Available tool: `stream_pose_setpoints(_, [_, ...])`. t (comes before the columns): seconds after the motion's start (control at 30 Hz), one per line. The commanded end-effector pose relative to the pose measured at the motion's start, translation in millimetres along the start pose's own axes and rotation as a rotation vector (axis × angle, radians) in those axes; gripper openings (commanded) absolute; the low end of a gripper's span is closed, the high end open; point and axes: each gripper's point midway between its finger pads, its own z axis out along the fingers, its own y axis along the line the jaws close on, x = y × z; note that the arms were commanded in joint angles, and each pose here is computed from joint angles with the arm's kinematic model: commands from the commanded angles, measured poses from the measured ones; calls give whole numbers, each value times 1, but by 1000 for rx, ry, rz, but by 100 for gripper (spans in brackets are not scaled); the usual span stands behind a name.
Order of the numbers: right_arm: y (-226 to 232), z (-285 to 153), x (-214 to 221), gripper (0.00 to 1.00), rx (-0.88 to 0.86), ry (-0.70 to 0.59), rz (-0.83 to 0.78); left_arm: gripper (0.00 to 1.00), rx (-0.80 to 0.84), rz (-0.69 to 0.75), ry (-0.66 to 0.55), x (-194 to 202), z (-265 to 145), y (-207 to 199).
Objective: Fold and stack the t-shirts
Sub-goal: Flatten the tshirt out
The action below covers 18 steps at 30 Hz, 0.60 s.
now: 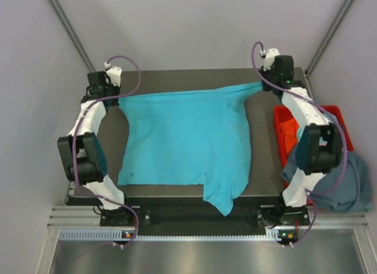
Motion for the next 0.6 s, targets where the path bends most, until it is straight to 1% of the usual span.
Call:
stream_pose_setpoints(0.0, [-30,28,-73,0,133,-168,-46,0,-162,41,-154,-67,16,52])
stream_pose_setpoints(0.03, [-29,41,-74,0,141,-159,-62,0,-160,38,-104,-52,41,52])
stream_pose_setpoints(0.07, [-30,64,-74,0,152,-146,-73,0,-173,38,-131,-67,46,59])
stream_pose_setpoints(0.1, [-32,74,-73,0,169,-135,-85,0,-204,36,-114,-66,53,66])
stream_pose_setpoints(0.13, [-34,83,-74,0,177,-126,-88,0,-203,33,-83,-56,70,67])
stream_pose_setpoints(0.17, [-37,98,-77,0,193,-123,-88,0,-228,31,-98,-65,72,75])
stream_pose_setpoints(0.27, [-45,110,-88,0,241,-150,-79,0,-248,20,-111,-68,85,78])
stream_pose_setpoints(0.33, [-46,113,-94,0,245,-170,-74,0,-243,13,-110,-65,90,77])
stream_pose_setpoints(0.43, [-37,122,-88,0,238,-156,-72,0,-248,5,-99,-61,96,77])
stream_pose_setpoints(0.53, [-34,111,-88,0,233,-160,-26,0,-255,-8,-117,-68,88,79])
stream_pose_setpoints(0.57, [-37,94,-97,0,244,-190,-13,0,-251,-11,-124,-71,83,77])
